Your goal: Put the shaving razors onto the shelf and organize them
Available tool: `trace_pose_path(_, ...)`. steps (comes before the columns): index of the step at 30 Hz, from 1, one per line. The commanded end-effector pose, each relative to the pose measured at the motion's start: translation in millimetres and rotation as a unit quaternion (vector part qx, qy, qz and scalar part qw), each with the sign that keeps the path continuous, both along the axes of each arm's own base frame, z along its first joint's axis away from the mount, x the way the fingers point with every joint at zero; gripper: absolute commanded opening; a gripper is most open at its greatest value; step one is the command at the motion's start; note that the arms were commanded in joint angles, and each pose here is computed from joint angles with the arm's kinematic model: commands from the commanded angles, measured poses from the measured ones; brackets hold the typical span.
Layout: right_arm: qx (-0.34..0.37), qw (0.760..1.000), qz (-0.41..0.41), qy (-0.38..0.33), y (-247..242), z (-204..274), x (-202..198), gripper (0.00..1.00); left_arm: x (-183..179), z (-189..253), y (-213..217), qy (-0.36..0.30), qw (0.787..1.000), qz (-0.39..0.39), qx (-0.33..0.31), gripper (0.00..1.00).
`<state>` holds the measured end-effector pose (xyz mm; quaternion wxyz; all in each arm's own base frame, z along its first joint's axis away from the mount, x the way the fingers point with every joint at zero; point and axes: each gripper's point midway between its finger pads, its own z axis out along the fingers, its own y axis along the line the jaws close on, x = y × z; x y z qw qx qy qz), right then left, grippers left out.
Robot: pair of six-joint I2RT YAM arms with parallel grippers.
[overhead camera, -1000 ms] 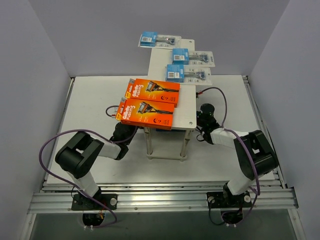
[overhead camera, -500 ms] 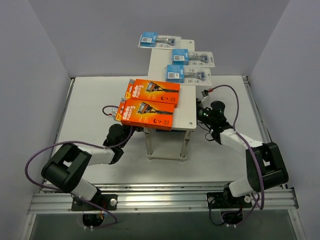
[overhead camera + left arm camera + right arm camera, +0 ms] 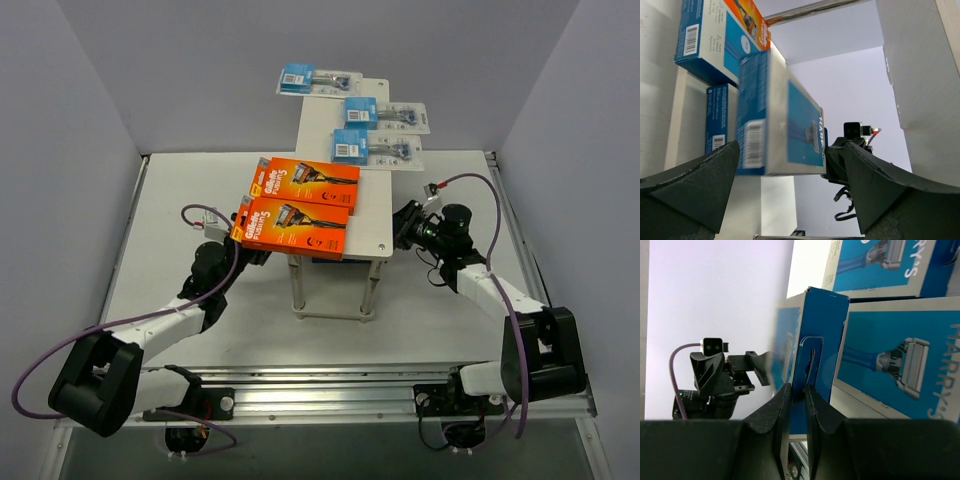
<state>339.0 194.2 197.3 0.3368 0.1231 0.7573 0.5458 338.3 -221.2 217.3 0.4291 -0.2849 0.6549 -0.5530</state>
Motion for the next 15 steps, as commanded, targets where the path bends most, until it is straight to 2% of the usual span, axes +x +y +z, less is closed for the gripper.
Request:
trace_pose_path(1,-0.007,0.999,0.016,-0.043,-4,19,-9,0.0,-7,-5,5,-0.005,0.999,-0.013,0.04,0.94)
trace_pose_path(15,-0.055,0.998,0.025,-0.013,-15,-16,-27,0.0,-11,-10,5,-0.017,0.997,-0.036,0.073,0.94)
